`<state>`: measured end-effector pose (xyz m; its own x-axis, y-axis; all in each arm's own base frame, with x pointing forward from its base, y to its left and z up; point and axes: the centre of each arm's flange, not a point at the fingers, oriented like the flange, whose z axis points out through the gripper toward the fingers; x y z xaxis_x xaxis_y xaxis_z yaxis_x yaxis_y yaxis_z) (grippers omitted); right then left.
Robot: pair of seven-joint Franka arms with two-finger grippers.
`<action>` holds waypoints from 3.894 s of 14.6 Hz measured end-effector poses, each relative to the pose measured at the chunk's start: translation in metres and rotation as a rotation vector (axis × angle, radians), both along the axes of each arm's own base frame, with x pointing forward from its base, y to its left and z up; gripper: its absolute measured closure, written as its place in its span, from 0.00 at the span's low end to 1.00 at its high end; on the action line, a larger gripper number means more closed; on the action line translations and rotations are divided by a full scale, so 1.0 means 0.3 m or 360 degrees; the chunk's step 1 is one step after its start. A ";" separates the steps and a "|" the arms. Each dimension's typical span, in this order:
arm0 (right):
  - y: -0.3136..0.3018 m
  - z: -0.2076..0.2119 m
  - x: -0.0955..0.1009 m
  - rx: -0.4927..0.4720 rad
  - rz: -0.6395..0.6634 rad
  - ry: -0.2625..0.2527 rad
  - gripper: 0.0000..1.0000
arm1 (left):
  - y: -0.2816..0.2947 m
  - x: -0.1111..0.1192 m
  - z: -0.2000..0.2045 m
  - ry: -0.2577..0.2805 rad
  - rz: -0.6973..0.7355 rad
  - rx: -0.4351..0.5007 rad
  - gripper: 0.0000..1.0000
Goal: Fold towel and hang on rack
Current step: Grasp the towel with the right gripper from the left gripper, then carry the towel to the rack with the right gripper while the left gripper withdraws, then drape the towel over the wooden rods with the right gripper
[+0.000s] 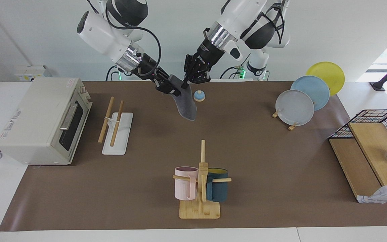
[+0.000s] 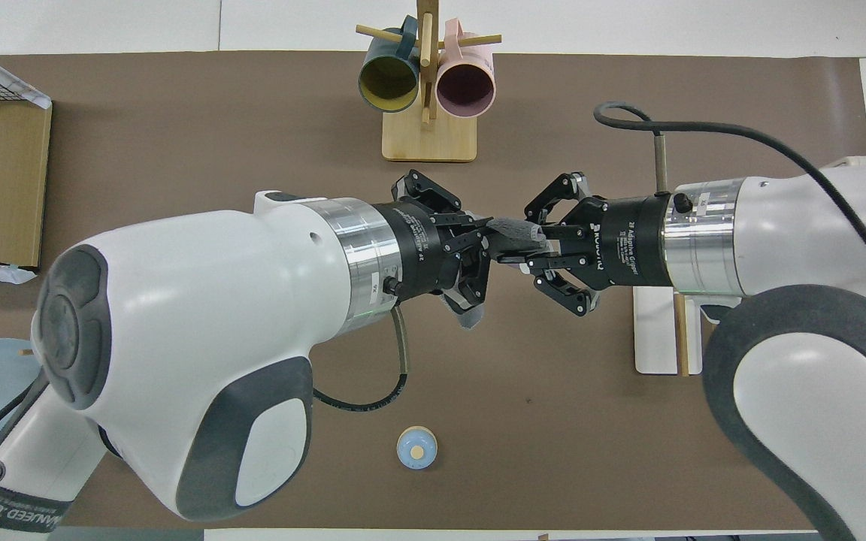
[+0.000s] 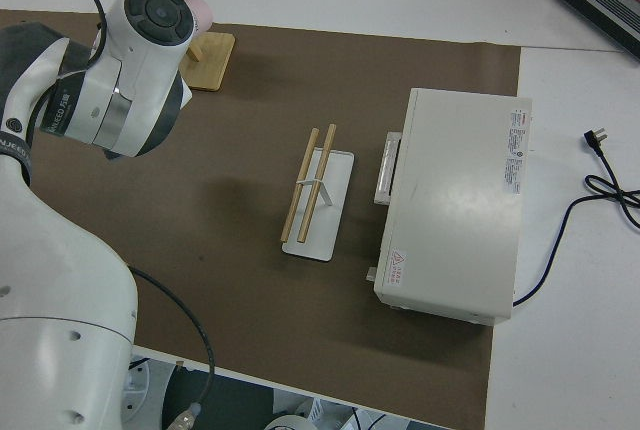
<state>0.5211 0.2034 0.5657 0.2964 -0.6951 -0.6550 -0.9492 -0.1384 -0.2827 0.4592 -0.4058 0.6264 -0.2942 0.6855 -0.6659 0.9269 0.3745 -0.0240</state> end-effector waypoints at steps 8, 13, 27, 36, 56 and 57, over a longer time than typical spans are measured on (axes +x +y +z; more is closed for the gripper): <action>-0.005 -0.004 0.002 -0.0013 0.0076 -0.0077 0.98 | -0.018 -0.021 -0.011 0.0001 -0.0028 0.0011 0.97; -0.001 -0.017 -0.006 -0.0030 0.0204 -0.0159 0.98 | -0.005 -0.042 -0.044 -0.0097 -0.0174 0.0089 0.46; -0.169 -0.165 -0.040 -0.0797 0.1721 -0.0946 0.98 | 0.682 0.230 -0.223 -0.0535 -0.1036 0.0600 0.00; -0.384 -0.252 -0.058 -0.0851 0.1880 -0.0950 0.98 | 1.102 0.298 -0.194 -0.0854 -0.2214 0.1104 0.00; -0.700 -0.287 -0.039 -0.1119 0.2257 -0.1001 0.98 | 1.121 0.276 -0.036 -0.0835 -0.3028 0.0967 0.00; -0.722 -0.287 -0.038 -0.1140 0.2303 -0.1003 0.98 | 1.121 0.272 -0.031 -0.0837 -0.3028 0.0970 0.00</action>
<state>0.5096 -0.0133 0.4797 0.9597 0.2656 0.0915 0.2699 -0.9621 -0.0381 0.5409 -0.0695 0.6170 0.9977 -0.0467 -0.0495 -0.0445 -0.9980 0.0442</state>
